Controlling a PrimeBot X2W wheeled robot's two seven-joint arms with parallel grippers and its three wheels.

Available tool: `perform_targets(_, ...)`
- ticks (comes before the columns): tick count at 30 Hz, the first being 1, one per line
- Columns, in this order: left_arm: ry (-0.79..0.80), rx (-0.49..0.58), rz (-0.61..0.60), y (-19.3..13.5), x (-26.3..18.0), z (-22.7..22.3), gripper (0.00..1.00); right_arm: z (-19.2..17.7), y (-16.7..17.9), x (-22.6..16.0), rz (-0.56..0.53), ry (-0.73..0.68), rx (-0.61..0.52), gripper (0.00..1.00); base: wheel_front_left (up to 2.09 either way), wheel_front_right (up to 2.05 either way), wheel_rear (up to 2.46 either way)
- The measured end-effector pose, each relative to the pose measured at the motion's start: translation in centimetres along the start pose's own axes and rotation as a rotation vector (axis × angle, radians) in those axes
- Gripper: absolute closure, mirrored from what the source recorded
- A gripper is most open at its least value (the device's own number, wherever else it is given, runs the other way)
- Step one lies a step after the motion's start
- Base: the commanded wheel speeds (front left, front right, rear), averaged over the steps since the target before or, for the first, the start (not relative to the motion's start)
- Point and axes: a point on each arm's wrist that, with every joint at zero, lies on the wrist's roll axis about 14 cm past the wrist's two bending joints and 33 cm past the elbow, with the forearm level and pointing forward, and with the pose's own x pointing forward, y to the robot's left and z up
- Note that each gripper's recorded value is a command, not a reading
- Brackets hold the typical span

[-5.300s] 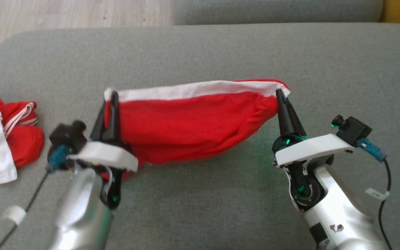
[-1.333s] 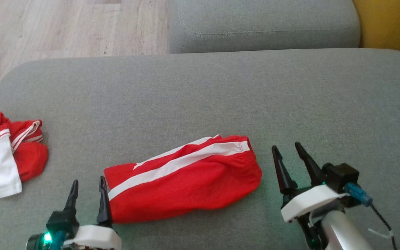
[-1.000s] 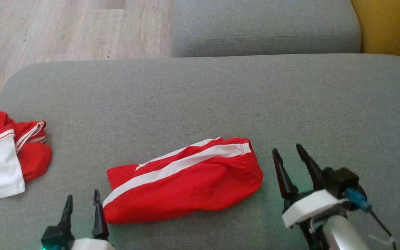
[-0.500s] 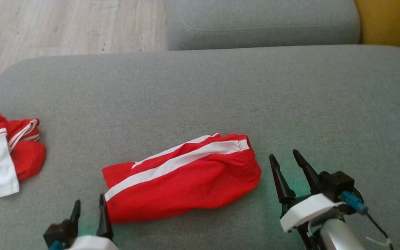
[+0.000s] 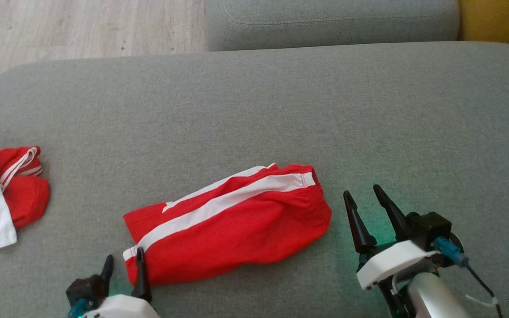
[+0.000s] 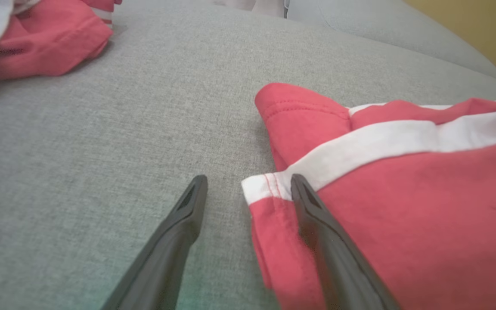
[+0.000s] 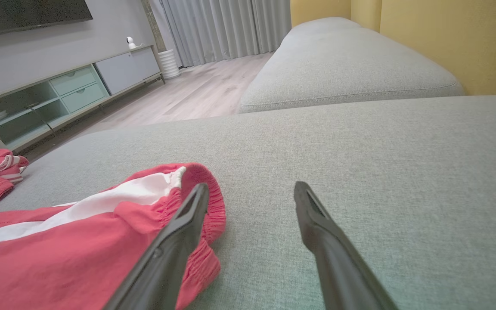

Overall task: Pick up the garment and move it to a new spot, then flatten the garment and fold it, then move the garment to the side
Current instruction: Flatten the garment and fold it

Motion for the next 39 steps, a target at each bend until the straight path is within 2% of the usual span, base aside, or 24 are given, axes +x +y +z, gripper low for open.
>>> perform_targets(11, 0.038, -0.007, -0.035, -1.1, 0.4, -0.9, 0.0, -0.6, 0.0, 0.2, 0.002, 0.017, 0.003, 0.0, 0.0, 0.0, 0.0)
perform_targets(12, 0.042, -0.005, -0.038, -1.1, 0.5, -0.9, 0.09, -0.6, 0.0, 0.2, 0.002, 0.018, 0.004, 0.0, 0.0, 0.0, 0.0)
perform_targets(13, 0.046, -0.003, -0.042, -1.3, 0.6, -1.0, 0.37, -0.6, 0.0, 0.2, 0.001, 0.018, 0.004, 0.0, 0.0, 0.0, 0.0)
perform_targets(14, 0.048, 0.0, -0.052, -1.5, 0.8, -1.0, 0.58, -0.6, -0.1, 0.2, -0.001, 0.018, 0.004, 0.0, 0.0, 0.0, 0.0)
perform_targets(15, 0.054, 0.005, -0.067, -1.9, 0.8, -1.1, 0.84, -0.6, -0.1, 0.2, -0.002, 0.019, 0.004, 0.0, 0.0, 0.0, 0.0)
perform_targets(16, 0.059, 0.01, -0.073, -2.1, 0.9, -1.2, 1.0, -0.7, -0.2, 0.2, -0.003, 0.021, 0.005, 0.0, 0.0, 0.0, 0.0)
perform_targets(23, 0.04, 0.016, -0.056, -1.9, 1.3, -0.5, 1.0, -0.5, 0.0, 0.7, 0.005, 0.018, 0.009, 0.0, 0.0, 0.0, 0.0)
perform_targets(29, -0.129, 0.035, -0.054, -2.2, 1.4, 4.6, 1.0, 0.2, 2.1, 1.7, 0.066, 0.005, 0.048, 0.0, 0.0, 0.0, 0.0)
perform_targets(33, -0.201, 0.041, -0.051, -2.2, 0.4, 6.3, 1.0, 1.4, 3.8, 2.9, 0.116, -0.016, 0.091, 0.0, 0.0, 0.0, 0.0)
perform_targets(39, -0.288, 0.056, -0.06, -2.3, -0.9, 8.5, 1.0, -0.6, 5.3, 3.0, 0.144, 0.061, 0.177, 0.0, 0.0, 0.0, 0.0)
